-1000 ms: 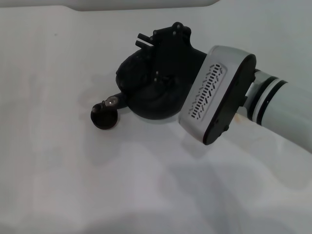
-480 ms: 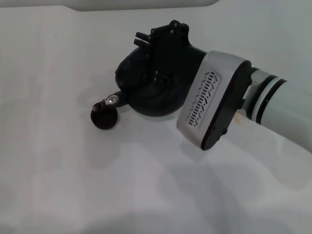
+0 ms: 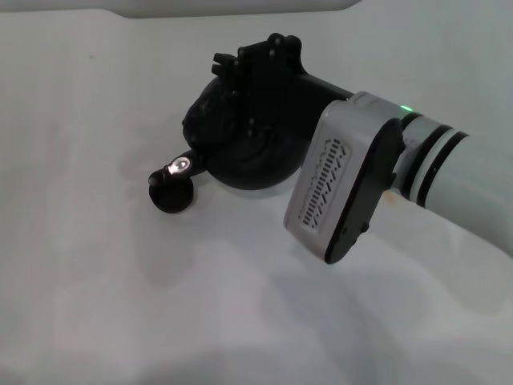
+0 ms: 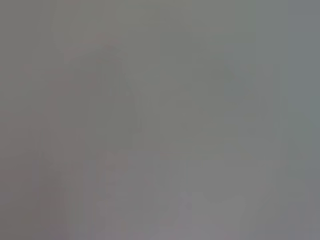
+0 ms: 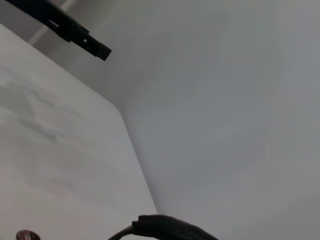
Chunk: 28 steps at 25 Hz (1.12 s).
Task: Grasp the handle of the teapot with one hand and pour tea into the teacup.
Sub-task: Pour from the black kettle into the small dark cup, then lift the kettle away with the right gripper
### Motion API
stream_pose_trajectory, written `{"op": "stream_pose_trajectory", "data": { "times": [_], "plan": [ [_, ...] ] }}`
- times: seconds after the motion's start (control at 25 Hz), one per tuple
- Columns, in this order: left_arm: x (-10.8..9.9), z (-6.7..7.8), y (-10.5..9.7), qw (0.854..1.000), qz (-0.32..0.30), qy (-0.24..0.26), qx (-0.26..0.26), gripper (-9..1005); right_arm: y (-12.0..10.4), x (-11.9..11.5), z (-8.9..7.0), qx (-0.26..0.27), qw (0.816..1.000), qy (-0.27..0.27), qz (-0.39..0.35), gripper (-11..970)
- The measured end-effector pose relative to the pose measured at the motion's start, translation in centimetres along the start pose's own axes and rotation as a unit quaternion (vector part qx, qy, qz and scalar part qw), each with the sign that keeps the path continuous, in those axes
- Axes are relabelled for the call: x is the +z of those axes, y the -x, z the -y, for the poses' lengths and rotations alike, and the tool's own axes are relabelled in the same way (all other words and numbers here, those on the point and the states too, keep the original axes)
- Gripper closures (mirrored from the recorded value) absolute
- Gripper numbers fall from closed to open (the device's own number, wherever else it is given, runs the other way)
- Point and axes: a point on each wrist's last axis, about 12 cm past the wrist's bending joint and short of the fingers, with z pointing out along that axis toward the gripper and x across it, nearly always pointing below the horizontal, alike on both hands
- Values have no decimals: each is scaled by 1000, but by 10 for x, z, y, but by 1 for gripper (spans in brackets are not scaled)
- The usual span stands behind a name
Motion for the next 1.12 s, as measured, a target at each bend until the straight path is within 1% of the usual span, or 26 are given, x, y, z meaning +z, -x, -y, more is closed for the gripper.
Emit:
{"op": "stream_pose_trajectory", "data": {
  "times": [0.76, 1.12],
  "plan": [
    [0, -1, 0, 1000, 0, 1, 0, 104, 11, 2, -3, -77, 997, 4, 15, 916],
    [0, 0, 0, 1000, 0, 0, 0, 105, 8, 3, 1, -88, 996, -2, 14, 917]
  ]
}}
